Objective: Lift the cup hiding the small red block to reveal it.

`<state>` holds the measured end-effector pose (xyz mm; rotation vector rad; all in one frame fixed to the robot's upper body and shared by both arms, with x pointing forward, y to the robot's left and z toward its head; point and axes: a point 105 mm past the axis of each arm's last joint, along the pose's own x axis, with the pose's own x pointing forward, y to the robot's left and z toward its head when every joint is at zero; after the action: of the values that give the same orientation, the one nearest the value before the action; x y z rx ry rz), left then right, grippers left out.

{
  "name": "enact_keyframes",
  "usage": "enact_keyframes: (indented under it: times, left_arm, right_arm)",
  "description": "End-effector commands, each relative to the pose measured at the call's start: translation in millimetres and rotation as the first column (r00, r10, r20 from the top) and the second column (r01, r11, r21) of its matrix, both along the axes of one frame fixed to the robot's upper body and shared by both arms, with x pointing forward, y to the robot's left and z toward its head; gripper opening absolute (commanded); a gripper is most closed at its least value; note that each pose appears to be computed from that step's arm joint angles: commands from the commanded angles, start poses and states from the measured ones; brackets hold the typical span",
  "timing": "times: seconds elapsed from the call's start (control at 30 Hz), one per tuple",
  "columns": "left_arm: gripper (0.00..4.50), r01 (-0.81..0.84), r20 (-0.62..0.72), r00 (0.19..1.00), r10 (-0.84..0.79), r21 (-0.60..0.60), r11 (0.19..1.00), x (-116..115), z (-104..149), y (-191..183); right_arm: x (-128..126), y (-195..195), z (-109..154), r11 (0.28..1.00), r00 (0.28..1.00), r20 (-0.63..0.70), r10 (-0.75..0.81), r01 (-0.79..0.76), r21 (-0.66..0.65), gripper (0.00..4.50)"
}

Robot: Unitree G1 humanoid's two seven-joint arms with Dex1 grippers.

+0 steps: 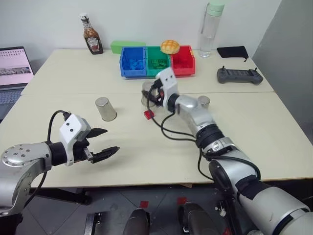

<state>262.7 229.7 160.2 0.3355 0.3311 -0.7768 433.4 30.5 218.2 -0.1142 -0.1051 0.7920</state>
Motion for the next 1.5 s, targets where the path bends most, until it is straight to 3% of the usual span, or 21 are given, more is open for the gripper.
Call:
enact_keyframes:
  times: [0.03,0.27,0.5,0.7,0.77,0.9,1.0,1.1,1.23,1.37,1.5]
  left_arm:
    - [4.5,0.022,0.025,0.999,-0.022,0.006,1.0,-2,9,-4]
    - [4.5,0.04,0.028,0.999,-0.04,0.007,0.999,3,9,-7]
    - [4.5,0.051,0.031,0.998,-0.052,0.016,0.999,5,10,-9]
    - [4.5,0.044,0.031,0.999,-0.044,0.023,0.999,4,10,-7]
    - [4.5,0.039,0.031,0.999,-0.04,0.023,0.999,4,10,-6]
    - [4.5,0.022,0.038,0.999,-0.022,0.011,1.0,4,11,-3]
    - [4.5,0.003,0.055,0.999,-0.004,0.013,1.0,3,14,2]
    - [4.5,-0.027,0.078,0.997,0.024,0.032,0.999,2,17,11]
    - [4.5,-0.068,0.106,0.992,0.062,0.048,0.997,1,20,24]
    - [4.5,-0.067,0.114,0.992,0.061,0.05,0.996,1,18,25]
    - [4.5,-0.059,0.122,0.991,0.052,0.052,0.997,3,16,25]
  right_arm:
    - [-3,-34,5,0.992,0.993,0.087,-0.078,0.086,-0.091,2.52]
    - [-3,-58,-35,0.981,0.984,-0.088,-0.155,0.143,-0.129,2.52]
    - [5,-62,-55,0.969,0.965,-0.15,-0.216,0.192,-0.158,2.52]
    - [6,-62,-25,0.98,0.973,-0.118,-0.2,0.196,-0.039,4.25]
    - [3,-60,-8,0.984,0.98,-0.094,-0.178,0.179,0.01,4.42]
    - [-22,-63,45,0.99,0.985,0.122,-0.126,0.116,0.085,4.42]
    - [-53,-67,56,0.998,0.981,0.194,-0.009,-0.004,0.069,4.42]
    - [-88,-77,37,0.991,0.975,0.18,0.129,-0.123,-0.043,4.42]
    - [-128,-104,-6,0.965,0.975,0.045,0.219,-0.21,-0.157,4.42]
    - [-140,-127,-28,0.959,0.981,-0.062,0.184,-0.193,-0.21,4.42]
    - [-140,-144,-33,0.967,0.988,-0.106,0.115,-0.136,-0.215,4.42]
